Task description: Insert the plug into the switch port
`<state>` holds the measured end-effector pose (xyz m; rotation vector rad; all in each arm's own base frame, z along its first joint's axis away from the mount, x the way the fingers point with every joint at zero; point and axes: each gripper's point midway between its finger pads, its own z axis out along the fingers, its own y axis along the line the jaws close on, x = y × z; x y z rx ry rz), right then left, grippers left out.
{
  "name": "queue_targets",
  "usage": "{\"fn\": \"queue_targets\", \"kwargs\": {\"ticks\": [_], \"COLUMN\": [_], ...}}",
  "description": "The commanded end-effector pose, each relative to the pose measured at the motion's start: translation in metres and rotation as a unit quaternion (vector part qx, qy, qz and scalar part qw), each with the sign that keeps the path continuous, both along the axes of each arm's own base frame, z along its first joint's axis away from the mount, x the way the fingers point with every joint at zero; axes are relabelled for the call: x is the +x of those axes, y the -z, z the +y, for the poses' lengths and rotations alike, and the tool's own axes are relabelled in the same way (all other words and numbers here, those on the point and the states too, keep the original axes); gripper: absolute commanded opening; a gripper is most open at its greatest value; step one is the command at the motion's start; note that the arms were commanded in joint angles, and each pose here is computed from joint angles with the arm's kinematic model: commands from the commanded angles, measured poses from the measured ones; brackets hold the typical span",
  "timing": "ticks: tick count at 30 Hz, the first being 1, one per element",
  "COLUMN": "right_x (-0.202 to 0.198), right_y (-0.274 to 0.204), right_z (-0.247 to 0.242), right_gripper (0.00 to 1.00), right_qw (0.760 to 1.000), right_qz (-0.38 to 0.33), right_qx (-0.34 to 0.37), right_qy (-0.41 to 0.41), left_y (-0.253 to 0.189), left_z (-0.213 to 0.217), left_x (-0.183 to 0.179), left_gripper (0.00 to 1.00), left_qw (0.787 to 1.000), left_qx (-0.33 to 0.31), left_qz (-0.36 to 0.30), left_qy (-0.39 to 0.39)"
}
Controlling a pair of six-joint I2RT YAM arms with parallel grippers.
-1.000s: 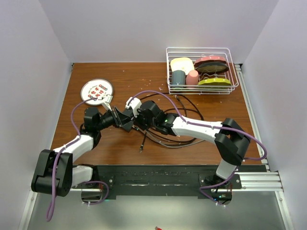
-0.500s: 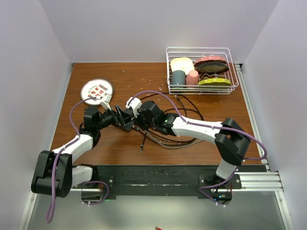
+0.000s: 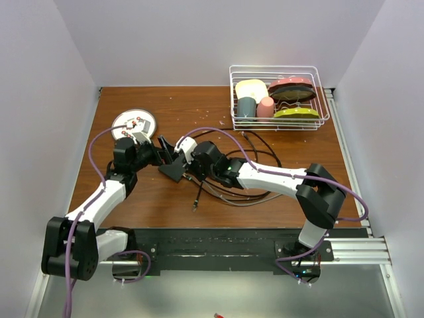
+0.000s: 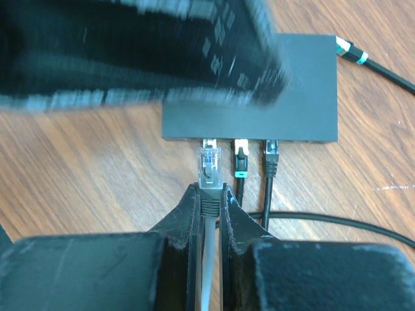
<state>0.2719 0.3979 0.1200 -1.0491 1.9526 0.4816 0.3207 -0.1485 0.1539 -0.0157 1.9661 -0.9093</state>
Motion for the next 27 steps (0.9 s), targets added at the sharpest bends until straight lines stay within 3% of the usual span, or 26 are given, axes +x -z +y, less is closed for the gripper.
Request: {"fn": "queue_targets", "kwargs": {"ticks": [1,16,27], "right_x": [0.012,0.072,0.103], "right_y": [-0.024,0.011,0.084], "right_z": [-0.015,-0.044,-0.039], "right_gripper": [0.0,0.0,0.0], "right_qw": [0.999,0.997,0.99], "right_qz": [-0.03,0.019,0.082], "right_qx": [0.001,-0.005,-0.036], "right_qy": [0.022,0.072,0.111], "left_y": [-0.015,0.022,0.052], "left_z": [0.011,0.014,0.018], "left_x": [0.022,0.073,0.08], "left_gripper": [0.98,0.96,0.95], "left_qw": [0.998,0.996,0.996], "left_qx": [0.046,0.089,0.092], "left_qz": [-0.037,-0.02,-0.002], "left_qy": [-0.023,-0.018,-0.015]}}
